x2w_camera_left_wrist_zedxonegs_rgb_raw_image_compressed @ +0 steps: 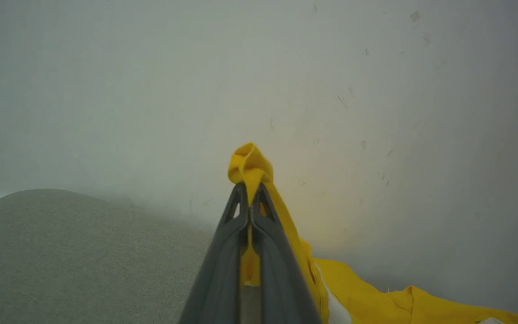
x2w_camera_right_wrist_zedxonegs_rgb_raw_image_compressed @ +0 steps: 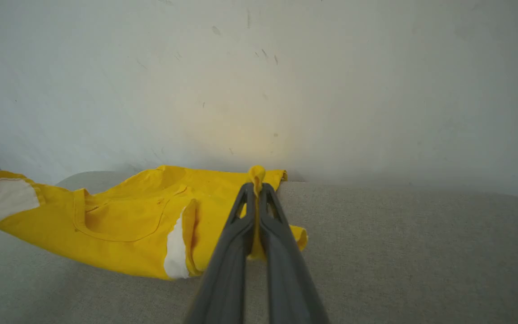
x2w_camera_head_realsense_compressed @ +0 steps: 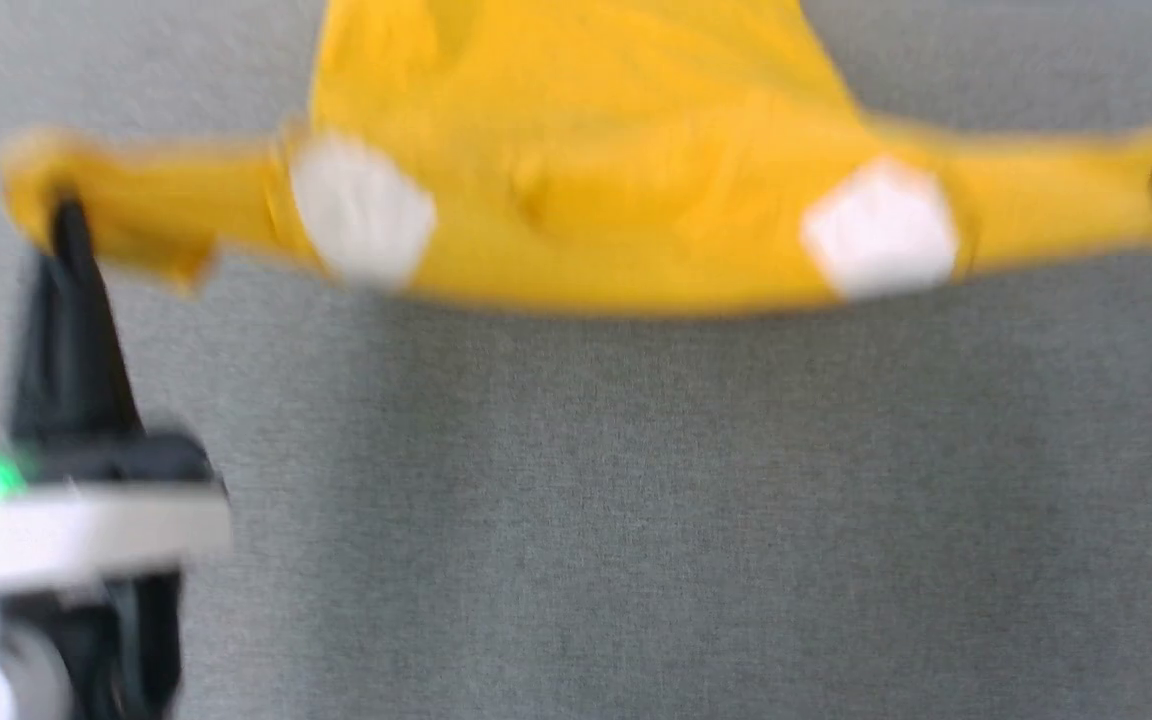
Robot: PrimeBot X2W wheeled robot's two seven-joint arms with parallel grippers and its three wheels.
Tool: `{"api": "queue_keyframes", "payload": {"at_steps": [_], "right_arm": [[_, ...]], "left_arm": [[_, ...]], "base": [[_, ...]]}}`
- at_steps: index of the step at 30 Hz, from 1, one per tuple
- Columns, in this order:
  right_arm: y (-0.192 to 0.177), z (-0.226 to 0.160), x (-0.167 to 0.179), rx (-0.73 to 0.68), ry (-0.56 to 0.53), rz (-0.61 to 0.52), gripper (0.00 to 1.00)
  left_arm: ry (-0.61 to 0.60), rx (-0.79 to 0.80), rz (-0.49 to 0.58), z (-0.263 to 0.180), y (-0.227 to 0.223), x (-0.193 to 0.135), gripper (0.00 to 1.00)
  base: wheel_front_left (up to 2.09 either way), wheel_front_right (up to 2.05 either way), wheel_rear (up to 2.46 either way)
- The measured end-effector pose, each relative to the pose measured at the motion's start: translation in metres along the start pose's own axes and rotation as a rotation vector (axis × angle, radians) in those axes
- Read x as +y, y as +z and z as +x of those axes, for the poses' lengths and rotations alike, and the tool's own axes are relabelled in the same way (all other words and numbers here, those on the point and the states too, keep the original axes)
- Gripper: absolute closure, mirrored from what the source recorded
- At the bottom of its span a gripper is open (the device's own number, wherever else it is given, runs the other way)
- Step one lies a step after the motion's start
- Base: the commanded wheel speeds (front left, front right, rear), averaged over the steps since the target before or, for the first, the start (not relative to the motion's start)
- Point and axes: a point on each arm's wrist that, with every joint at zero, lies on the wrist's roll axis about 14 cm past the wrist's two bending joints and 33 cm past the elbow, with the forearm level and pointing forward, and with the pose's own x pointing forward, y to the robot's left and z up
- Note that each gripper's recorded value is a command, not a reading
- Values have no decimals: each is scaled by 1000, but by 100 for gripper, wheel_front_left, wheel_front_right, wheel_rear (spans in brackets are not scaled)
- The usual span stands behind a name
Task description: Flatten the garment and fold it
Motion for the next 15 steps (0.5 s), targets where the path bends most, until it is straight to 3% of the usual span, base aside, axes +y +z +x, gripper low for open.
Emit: {"api": "queue_keyframes", "payload": {"at_steps": [6,15], "right_arm": [[-50,-65,2,136,-81,164,100],[-122,-145,16,470,-70,249,100]], "left_arm": [[7,234,-94,-81,-50,3,100],[-52,549,-73,-161,-114,1,100]], "base": [[0,0,0],[0,0,0]]}}
